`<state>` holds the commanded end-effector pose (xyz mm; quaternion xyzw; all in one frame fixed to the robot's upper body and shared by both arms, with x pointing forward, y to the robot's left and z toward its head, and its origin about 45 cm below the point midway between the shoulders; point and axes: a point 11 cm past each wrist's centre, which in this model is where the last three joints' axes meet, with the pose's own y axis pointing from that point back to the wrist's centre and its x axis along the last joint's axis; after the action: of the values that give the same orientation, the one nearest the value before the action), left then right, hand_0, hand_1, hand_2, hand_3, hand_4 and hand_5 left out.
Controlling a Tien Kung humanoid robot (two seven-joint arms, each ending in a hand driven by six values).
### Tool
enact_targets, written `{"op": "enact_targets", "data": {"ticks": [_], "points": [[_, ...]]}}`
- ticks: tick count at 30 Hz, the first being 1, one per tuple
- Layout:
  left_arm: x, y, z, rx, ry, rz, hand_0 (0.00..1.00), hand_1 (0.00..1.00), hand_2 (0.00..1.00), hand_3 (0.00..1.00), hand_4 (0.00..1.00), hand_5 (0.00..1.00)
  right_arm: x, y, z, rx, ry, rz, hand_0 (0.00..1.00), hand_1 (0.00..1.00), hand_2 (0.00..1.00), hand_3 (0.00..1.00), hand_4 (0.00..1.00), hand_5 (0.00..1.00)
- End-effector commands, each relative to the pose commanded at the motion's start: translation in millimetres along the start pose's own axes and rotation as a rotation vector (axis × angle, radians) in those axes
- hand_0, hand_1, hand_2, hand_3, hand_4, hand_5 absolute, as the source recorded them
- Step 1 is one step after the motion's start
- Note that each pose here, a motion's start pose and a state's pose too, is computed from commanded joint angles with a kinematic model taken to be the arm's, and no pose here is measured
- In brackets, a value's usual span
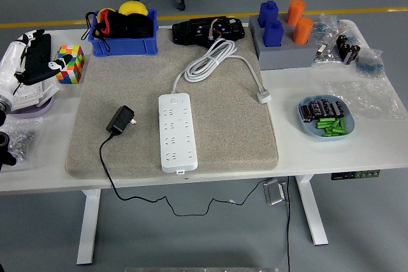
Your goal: Pull the plug out,throw it away,press the button
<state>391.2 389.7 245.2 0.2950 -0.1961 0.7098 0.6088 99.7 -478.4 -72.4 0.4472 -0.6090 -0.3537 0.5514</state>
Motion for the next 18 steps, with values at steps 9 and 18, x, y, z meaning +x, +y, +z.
{"op": "enact_targets", "data": {"ticks": [9,18], "points": [[0.4,0.0,1.2,-0.001,0.000,0.000,0.916,0.924,0.897,0.927,0.866,0.432,0.6,0.0,0.7,-0.002,0.000,0.001,0.749,0.701,0.711,0.724,0.779,0.633],[-1.1,0.1,3.6,-0.006,-0.003,-0.008,0.913,0.920,0.894,0.923,0.861,0.432,-0.3,0.1,-1.3,0.002,-0.003,-0.001,0.749,0.700,0.710,0.724,0.779,0.633]]}}
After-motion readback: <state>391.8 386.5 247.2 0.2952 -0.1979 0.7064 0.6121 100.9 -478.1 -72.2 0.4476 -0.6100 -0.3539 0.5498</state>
